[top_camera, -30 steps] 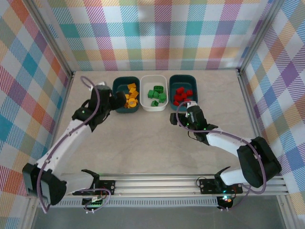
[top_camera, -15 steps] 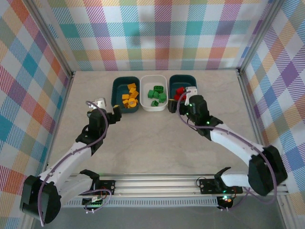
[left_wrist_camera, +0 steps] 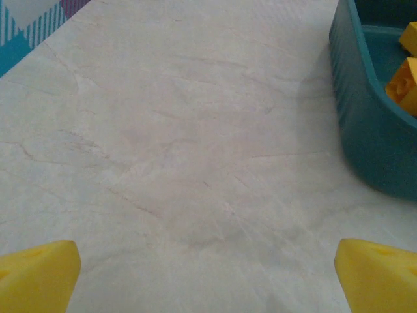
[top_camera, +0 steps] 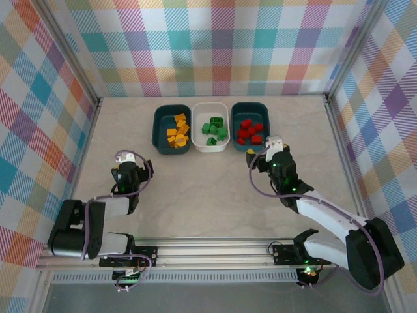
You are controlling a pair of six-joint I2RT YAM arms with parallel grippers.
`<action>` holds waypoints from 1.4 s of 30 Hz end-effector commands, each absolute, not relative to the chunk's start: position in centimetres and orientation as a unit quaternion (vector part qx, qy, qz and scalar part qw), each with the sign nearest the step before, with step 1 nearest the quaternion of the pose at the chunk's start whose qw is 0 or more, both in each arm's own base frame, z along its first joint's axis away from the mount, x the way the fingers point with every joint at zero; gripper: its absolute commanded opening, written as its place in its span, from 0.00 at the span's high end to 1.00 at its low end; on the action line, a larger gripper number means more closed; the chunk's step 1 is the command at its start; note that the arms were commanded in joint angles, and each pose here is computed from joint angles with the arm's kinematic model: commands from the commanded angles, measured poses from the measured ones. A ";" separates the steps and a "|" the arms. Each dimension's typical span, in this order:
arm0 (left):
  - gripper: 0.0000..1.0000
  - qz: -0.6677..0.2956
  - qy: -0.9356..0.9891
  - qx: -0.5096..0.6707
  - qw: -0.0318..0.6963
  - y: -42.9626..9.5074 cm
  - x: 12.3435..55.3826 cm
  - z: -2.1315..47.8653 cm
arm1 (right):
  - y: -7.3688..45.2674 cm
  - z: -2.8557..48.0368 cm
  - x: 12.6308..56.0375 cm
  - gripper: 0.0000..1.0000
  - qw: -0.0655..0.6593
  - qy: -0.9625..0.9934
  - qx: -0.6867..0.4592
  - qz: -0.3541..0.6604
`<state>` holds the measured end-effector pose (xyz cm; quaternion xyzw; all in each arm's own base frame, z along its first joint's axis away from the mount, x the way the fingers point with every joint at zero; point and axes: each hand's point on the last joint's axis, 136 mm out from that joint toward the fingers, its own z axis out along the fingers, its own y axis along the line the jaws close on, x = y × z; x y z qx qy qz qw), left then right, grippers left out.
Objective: Sort the legos into containers by color
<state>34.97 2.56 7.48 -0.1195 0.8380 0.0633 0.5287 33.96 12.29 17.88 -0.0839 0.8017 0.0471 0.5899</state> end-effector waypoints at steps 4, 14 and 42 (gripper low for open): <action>0.00 -0.011 0.828 -0.056 0.557 -0.2 39.9 8.2 | 8.0 20.7 34.3 0.00 0.657 0.753 -0.040 0.015; 0.00 -0.010 0.836 -0.049 0.547 -0.6 39.7 8.0 | 5.1 12.8 36.7 0.00 0.631 0.771 -0.085 -0.014; 0.00 -0.014 0.841 -0.025 0.540 -1.6 39.9 7.8 | 2.0 9.1 39.8 0.00 0.560 0.827 -0.011 0.053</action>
